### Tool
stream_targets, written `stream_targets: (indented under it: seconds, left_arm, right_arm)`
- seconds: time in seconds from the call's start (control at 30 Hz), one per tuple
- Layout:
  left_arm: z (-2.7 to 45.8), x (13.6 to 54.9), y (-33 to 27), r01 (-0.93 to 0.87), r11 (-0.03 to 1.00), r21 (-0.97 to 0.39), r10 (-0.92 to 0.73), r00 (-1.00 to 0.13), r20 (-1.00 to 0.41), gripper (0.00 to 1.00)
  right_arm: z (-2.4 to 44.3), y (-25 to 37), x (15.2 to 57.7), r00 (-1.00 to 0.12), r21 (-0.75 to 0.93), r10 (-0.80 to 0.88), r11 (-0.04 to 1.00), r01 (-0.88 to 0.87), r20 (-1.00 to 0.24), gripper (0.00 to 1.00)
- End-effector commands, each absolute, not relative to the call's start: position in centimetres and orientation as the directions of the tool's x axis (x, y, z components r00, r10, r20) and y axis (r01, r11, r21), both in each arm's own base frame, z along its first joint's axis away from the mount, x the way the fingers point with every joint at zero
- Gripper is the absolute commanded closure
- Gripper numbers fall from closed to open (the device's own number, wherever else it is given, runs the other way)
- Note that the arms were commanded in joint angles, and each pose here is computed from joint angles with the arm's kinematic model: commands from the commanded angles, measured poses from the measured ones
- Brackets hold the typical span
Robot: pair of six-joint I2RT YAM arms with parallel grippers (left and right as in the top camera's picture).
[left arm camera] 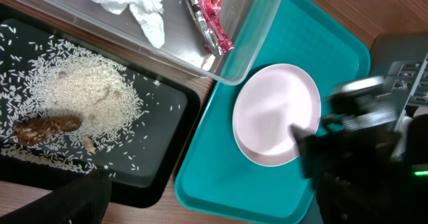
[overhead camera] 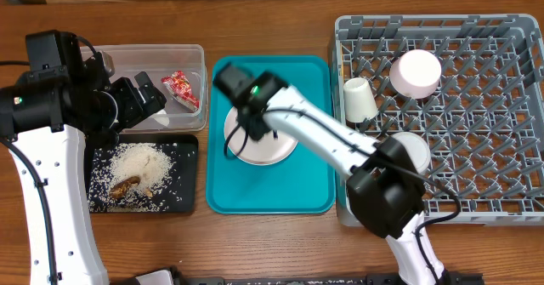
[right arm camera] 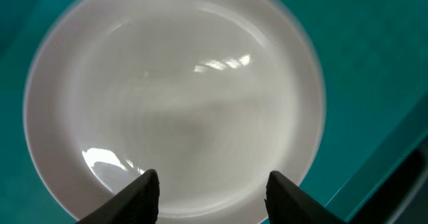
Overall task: Sort waste into correct bins and load items into the dishwasher
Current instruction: 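Lift the pink plate by its rim and tilt it upright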
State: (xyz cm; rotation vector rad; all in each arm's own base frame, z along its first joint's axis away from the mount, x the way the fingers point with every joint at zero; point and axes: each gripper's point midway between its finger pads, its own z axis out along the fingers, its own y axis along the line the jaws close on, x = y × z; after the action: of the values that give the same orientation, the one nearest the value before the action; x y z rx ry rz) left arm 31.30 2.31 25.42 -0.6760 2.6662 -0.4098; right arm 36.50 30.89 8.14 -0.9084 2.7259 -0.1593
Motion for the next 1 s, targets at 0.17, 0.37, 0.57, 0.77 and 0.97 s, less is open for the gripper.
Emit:
stream_targets:
  seconds: [0.17,0.37,0.57,0.77,0.97]
  left_arm:
    - [26.0,31.4,2.1,-0.39,0.843,-0.37,-0.502,-0.818,-0.281,0.0]
    - [26.0,31.4,2.1,-0.39,0.843,-0.37,-0.502,-0.818,-0.281,0.0]
    - [26.0,31.4,2.1,-0.39,0.843,-0.37,-0.502,-0.818,-0.281,0.0]
    - [26.0,31.4,2.1,-0.39,0.843,-0.37,-0.502,-0.818,-0.281,0.0]
    - [26.0,31.4,2.1,-0.39,0.843,-0.37,-0.502,-0.818,-0.281,0.0]
  right_arm:
    - [9.7,27.2,40.5,-0.909,0.033,-0.345,0.931,-0.363,-0.235,0.68]
    - [7.5,25.7,41.2,-0.945,0.139,-0.283,0.942,-0.306,-0.161,0.72]
    - [5.1,25.3,41.1,-0.953,0.128,-0.283,0.947,-0.296,-0.111,0.64]
    - [2.9,25.0,40.8,-0.954,0.116,-0.284,0.949,-0.293,-0.093,0.62]
    - [0.9,24.3,39.5,-0.957,0.106,-0.285,0.951,-0.289,-0.048,0.62]
